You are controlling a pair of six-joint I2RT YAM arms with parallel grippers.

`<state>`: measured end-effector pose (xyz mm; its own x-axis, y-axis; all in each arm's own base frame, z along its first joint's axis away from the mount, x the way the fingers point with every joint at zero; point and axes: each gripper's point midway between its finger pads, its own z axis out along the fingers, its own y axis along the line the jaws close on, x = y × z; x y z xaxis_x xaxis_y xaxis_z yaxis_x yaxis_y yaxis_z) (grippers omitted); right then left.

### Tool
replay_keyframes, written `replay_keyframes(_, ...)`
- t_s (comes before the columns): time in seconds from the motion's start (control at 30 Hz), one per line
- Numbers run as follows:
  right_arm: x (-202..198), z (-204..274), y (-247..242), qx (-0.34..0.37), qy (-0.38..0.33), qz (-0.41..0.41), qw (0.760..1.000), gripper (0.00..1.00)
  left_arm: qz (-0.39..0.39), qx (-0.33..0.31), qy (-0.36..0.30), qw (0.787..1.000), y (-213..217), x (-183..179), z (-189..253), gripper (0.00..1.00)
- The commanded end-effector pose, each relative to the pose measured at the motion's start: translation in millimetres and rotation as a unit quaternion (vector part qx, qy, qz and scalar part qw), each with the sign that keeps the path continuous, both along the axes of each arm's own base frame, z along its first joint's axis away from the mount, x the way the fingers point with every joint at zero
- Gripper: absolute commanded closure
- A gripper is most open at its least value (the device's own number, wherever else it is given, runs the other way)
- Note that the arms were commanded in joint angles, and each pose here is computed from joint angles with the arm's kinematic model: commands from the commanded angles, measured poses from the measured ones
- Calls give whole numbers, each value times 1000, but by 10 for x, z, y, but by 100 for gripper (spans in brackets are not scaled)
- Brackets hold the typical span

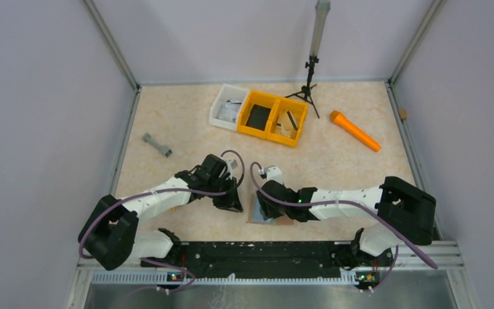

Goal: Take the credit cards out of the card holder
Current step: Remove the credit card from the card holder.

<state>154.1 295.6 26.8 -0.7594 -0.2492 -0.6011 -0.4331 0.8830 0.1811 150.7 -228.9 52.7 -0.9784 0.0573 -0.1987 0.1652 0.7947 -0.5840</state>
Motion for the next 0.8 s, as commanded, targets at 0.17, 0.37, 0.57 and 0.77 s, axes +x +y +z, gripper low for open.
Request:
replay_keyframes(0.17,-12,-60,-203,8,-18,-27,999,73,5,-37,-1,999,-85,-28,-26,79)
replay_keyframes(0.37,-36,9,-292,106,-40,-56,992,81,26,-93,-13,995,-172,-37,-2,65)
replay_keyframes(0.57,-76,21,-364,148,-36,-62,986,80,32,-134,-7,990,-238,-77,-19,43)
replay_keyframes(0.77,-129,-58,-400,192,-20,-70,979,80,25,-162,18,986,-350,-139,-66,49)
